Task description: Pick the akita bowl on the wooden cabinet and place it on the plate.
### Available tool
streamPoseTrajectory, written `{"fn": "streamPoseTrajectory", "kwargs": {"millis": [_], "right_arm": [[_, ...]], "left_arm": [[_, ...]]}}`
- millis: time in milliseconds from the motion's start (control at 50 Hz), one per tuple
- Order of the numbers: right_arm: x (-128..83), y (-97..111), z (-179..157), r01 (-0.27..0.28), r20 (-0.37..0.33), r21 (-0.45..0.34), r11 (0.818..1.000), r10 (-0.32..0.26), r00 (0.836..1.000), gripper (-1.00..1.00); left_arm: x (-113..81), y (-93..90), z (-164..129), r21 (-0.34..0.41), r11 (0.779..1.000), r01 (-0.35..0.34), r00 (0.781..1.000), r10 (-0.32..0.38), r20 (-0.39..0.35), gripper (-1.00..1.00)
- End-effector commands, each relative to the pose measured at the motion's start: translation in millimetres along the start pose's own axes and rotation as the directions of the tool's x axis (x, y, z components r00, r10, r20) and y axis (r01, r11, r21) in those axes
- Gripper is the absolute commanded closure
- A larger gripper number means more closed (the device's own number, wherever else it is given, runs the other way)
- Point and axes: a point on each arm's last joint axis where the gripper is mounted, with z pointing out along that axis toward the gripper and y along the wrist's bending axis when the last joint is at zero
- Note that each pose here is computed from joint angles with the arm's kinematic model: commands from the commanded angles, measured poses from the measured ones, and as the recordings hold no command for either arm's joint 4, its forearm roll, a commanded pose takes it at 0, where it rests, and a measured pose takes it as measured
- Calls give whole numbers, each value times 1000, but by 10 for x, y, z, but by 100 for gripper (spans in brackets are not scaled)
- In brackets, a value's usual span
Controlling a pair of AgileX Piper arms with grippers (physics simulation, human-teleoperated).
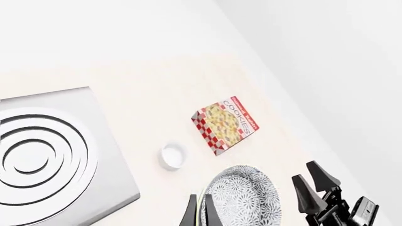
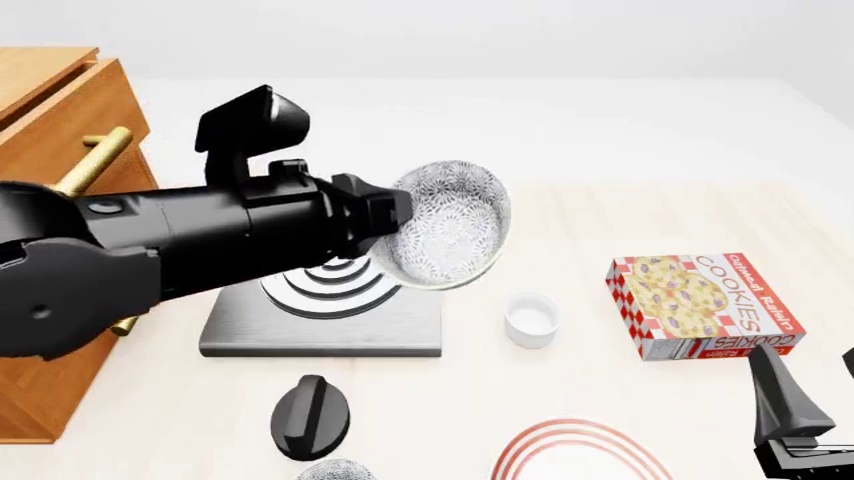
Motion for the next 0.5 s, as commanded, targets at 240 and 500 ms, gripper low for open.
{"fn": "streamPoseTrajectory", "kwargs": {"millis": [240,500], "right_arm": [[0,0,0,0,0,0,1000,0,1000,-100],[0,0,0,0,0,0,1000,0,1000,-100]], "left_arm": [[352,-66,245,44,999,15,996,-12,-84,100],[523,-140,371,67,998,2,991,7,-133,100]]}}
